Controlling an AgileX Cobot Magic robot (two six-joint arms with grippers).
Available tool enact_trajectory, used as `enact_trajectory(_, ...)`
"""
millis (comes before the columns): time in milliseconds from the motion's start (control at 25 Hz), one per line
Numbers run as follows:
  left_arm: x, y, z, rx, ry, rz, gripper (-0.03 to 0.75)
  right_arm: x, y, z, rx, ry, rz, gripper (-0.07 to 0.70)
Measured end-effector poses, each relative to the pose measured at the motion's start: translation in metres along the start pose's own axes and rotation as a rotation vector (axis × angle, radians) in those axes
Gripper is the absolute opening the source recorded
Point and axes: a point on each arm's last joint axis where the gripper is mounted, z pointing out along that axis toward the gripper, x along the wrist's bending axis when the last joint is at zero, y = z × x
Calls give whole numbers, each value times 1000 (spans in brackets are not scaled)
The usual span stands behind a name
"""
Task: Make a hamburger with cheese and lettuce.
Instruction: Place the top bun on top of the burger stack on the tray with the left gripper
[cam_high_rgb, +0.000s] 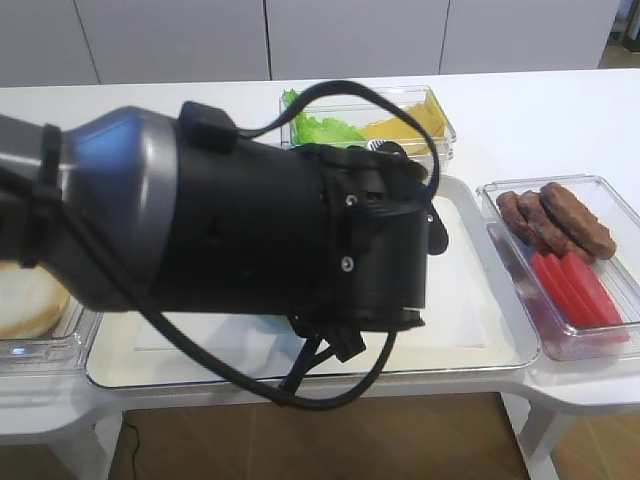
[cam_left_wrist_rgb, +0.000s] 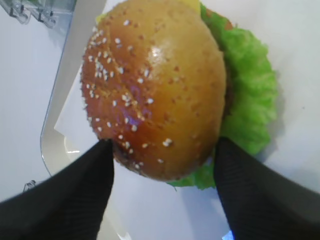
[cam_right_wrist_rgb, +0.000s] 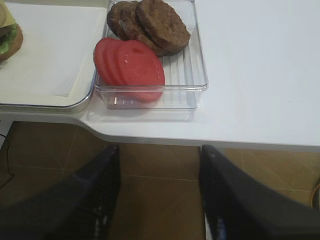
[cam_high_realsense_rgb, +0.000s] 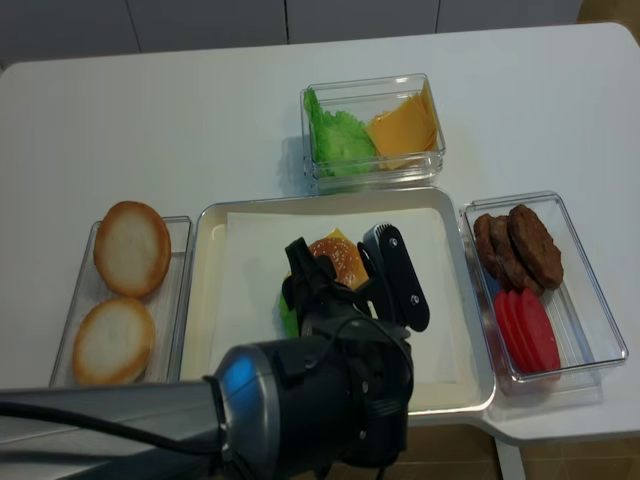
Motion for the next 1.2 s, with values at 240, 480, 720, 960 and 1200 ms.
enact_trajectory(240, 1, 1, 0, -8, 12, -30, 459, 0, 0, 0, 0, 0, 4, 387)
enact_trajectory(480, 1, 1, 0, -10, 17, -38, 459, 0, 0, 0, 0, 0, 4, 387)
enact_trajectory(720, 1, 1, 0, -10, 16, -45, 459, 0, 0, 0, 0, 0, 4, 387)
enact_trajectory(960, 1, 1, 0, -8, 10, -65, 491, 0, 0, 0, 0, 0, 4, 387)
enact_trajectory(1200, 4, 1, -9, -35, 3, -78, 579, 0, 0, 0, 0, 0, 4, 387)
